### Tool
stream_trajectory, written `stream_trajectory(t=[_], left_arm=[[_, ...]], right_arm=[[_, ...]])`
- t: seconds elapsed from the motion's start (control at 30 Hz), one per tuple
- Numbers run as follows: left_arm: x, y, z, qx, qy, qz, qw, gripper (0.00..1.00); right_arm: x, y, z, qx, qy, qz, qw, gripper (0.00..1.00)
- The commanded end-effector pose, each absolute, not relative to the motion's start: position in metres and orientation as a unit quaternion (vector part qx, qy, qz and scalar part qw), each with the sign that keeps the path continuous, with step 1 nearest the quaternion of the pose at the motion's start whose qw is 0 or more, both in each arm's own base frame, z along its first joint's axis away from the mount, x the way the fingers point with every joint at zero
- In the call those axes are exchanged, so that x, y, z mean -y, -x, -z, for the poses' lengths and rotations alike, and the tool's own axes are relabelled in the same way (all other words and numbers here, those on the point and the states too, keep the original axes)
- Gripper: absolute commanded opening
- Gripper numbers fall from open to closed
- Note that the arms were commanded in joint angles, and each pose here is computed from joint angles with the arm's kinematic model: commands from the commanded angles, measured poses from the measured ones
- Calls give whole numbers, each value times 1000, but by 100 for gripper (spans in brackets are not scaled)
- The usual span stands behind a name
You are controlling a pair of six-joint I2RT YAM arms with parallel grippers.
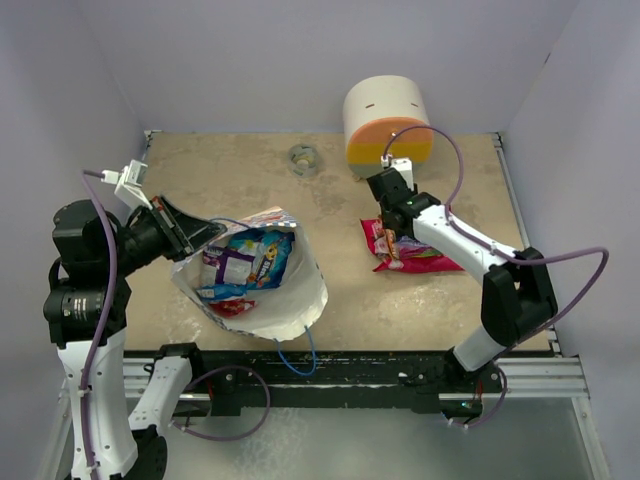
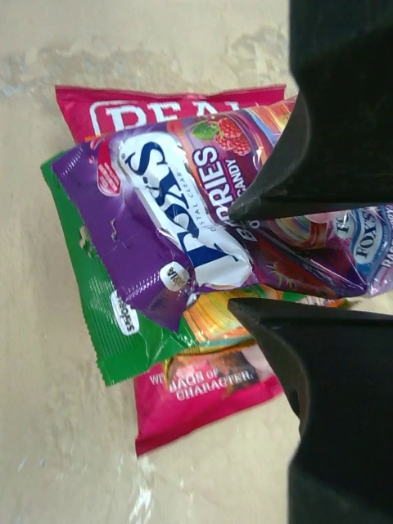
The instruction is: Take the snacks out of the paper bag
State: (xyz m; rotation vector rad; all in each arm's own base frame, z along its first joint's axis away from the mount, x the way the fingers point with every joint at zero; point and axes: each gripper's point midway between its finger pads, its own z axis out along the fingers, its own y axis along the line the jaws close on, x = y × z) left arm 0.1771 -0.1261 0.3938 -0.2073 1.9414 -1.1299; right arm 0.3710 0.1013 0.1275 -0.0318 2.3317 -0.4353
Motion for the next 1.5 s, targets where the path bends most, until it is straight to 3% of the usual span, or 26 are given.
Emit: stream_trajectory(t=[0.0, 0.2, 0.37, 0.6, 0.97, 1.23, 1.47], left_arm=[[131, -172, -404, -764, 68, 467, 440, 0], [131, -167, -402, -766, 65, 465, 439, 0], [132, -163, -402, -765, 62, 469, 438, 0], [140, -155, -406, -752, 60, 501, 424, 0], [142, -156, -418, -739, 52, 512, 435, 0], [143, -152, -431, -721, 46, 523, 452, 0], [144, -147, -441, -707, 42, 531, 465, 0]], right_arm=[[-121, -361, -147, -916, -29, 88, 391, 50], [-115, -345, -176, -910, -45, 68, 407, 78], [-119, -342, -207, -898, 20, 44, 437, 86], [-188, -313, -276, -835, 184, -152, 495, 86], [-305, -204, -353, -676, 310, -383, 548, 83], [-391, -136, -323, -654, 374, -398, 523, 71], [-442, -140, -275, -682, 367, -327, 542, 66]])
